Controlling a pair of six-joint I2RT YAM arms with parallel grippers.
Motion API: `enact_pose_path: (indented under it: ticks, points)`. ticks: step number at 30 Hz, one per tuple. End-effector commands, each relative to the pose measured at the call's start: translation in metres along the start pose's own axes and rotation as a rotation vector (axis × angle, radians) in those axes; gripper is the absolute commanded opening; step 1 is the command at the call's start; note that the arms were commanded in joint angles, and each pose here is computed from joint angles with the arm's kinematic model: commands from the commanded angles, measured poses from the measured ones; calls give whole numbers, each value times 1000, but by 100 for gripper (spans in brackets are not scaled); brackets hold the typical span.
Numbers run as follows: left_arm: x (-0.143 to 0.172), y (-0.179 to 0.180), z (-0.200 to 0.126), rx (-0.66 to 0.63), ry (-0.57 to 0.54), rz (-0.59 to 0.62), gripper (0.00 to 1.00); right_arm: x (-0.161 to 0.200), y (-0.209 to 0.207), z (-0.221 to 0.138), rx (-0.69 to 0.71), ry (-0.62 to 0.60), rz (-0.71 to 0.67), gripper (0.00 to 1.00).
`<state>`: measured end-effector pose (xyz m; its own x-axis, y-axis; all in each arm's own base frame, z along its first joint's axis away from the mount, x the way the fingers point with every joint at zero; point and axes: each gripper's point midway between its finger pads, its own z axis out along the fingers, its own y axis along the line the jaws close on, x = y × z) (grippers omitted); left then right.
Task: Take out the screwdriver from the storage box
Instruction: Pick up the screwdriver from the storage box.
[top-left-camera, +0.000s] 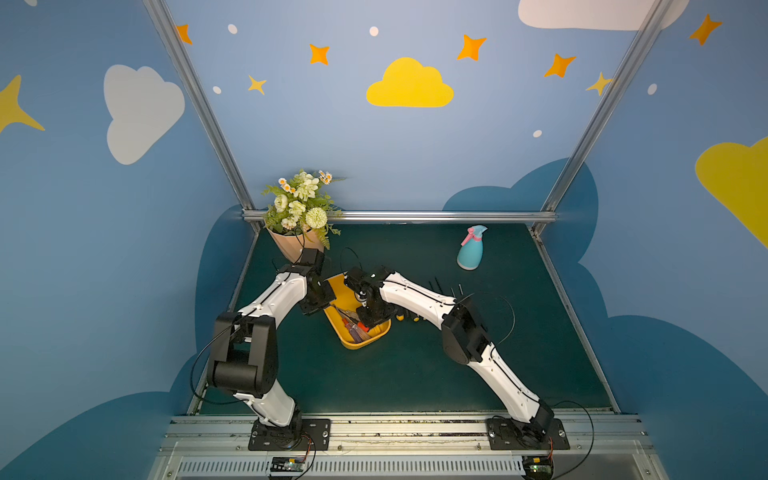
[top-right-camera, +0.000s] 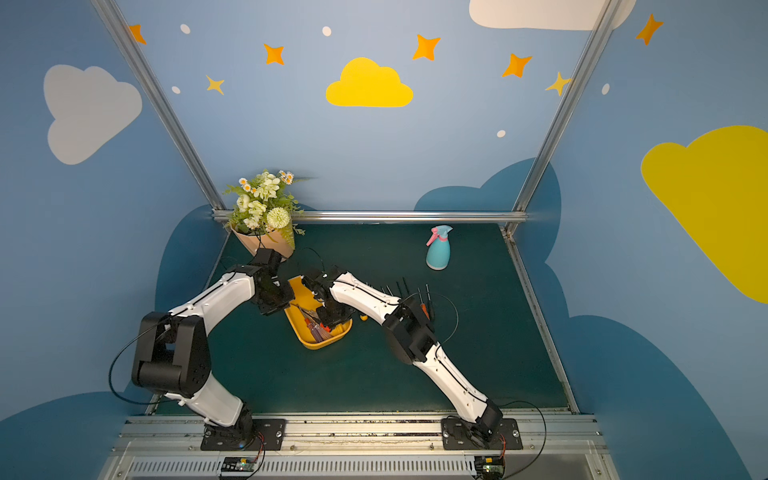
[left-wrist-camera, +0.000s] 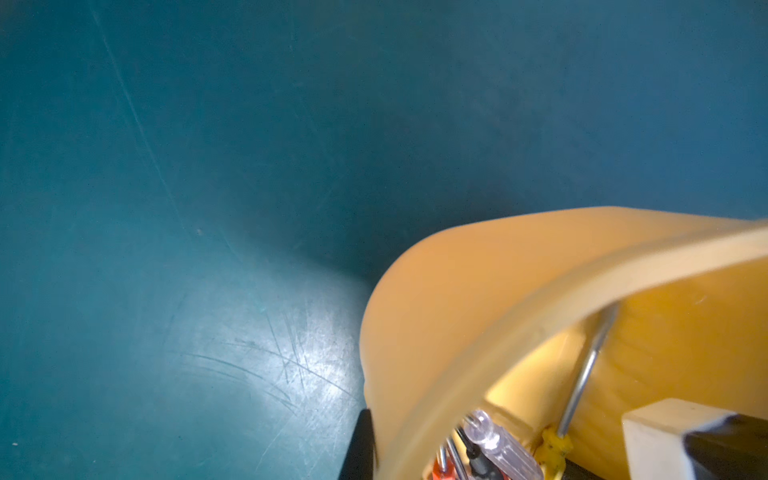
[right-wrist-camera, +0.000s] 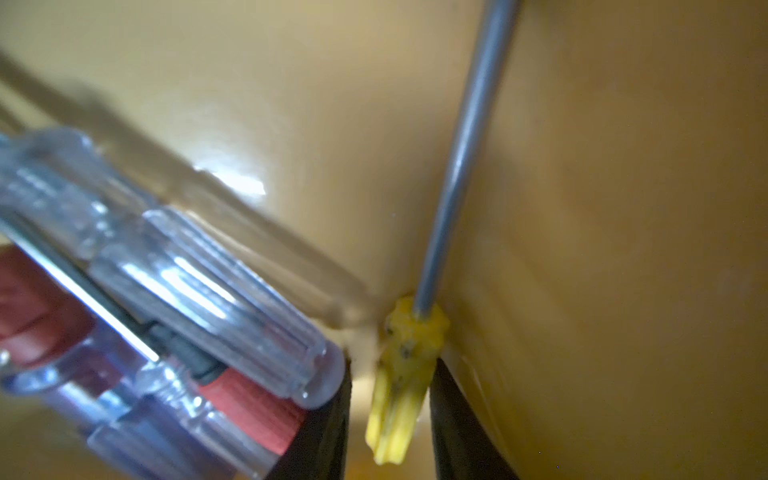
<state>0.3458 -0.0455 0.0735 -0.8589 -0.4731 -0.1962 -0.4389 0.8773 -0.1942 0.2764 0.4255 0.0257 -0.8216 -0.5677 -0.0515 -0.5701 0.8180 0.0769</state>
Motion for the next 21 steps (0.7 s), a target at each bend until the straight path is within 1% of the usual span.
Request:
enact_pose_path:
  ticks: [1, 6, 9, 15, 21]
  points:
    - [3, -2, -11, 20, 16, 25, 2, 16, -12, 33, 16, 102, 35, 14]
    - [3, -1, -11, 18, 14, 21, 2, 13, -21, 16, 26, 42, 33, 6]
    - [3, 0, -11, 13, 12, 22, 2, 8, -23, -3, 21, -17, 27, 0]
    - [4, 1, -8, 6, 20, 30, 2, -7, -22, -44, 15, -163, -2, 0]
    - [6, 2, -6, 6, 26, 33, 2, -19, -20, -72, -6, -276, -14, 0]
